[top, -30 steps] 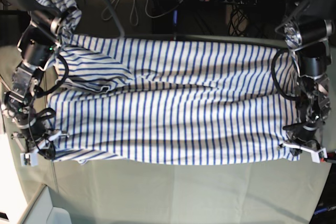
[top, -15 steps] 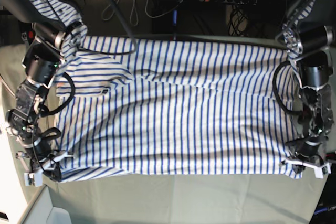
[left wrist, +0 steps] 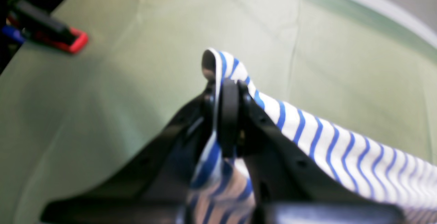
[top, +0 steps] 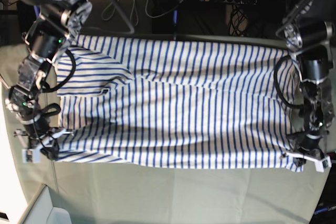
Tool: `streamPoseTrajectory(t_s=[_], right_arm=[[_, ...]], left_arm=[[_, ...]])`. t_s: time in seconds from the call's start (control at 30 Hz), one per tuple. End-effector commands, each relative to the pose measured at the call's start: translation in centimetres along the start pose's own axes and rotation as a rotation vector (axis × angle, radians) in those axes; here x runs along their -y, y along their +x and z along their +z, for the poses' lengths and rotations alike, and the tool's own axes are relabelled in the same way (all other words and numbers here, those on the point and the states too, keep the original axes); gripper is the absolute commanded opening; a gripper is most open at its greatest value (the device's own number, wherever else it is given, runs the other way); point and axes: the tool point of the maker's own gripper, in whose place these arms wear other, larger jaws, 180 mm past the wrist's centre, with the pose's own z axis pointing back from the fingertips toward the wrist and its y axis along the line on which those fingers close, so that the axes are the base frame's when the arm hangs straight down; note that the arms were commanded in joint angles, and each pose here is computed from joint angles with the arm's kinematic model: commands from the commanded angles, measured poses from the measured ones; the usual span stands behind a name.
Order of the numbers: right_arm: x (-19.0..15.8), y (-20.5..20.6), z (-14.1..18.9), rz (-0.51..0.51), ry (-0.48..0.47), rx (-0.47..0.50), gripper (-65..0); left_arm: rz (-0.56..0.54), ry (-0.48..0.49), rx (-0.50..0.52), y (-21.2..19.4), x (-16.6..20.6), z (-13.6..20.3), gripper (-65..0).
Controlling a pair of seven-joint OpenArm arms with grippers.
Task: Layout the t-shirt on the table in an organized manner, then fold the t-shirt properly
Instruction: 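Fold the held edge over toward the collar with both grippers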
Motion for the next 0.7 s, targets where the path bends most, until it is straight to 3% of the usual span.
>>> streamPoseTrajectory(t_s=[0.0, 0.17, 0.47, 0.67], right_arm=[[0.7, 2.8, 0.4, 0.004, -0.009, 0.092, -65.0], [1.0, 1.8, 3.0, 0.014, -0.025, 0.101, -65.0], [0.8, -3.2, 7.0, -0.056, -0.02, 0.044, -65.0], [0.5, -5.3, 10.0, -0.039, -0.022, 0.001, -65.0]], left_arm=[[-0.009, -0.009, 0.106, 3.9, 0.1, 0.1, -64.9], [-0.073, -0.032, 0.159, 4.1, 0.4, 2.8, -64.9], [0.083, -0.086, 0.167, 0.9, -0.2, 7.6, -64.9], [0.147, -0.038, 0.169, -0.8, -3.2, 11.2, -64.9]])
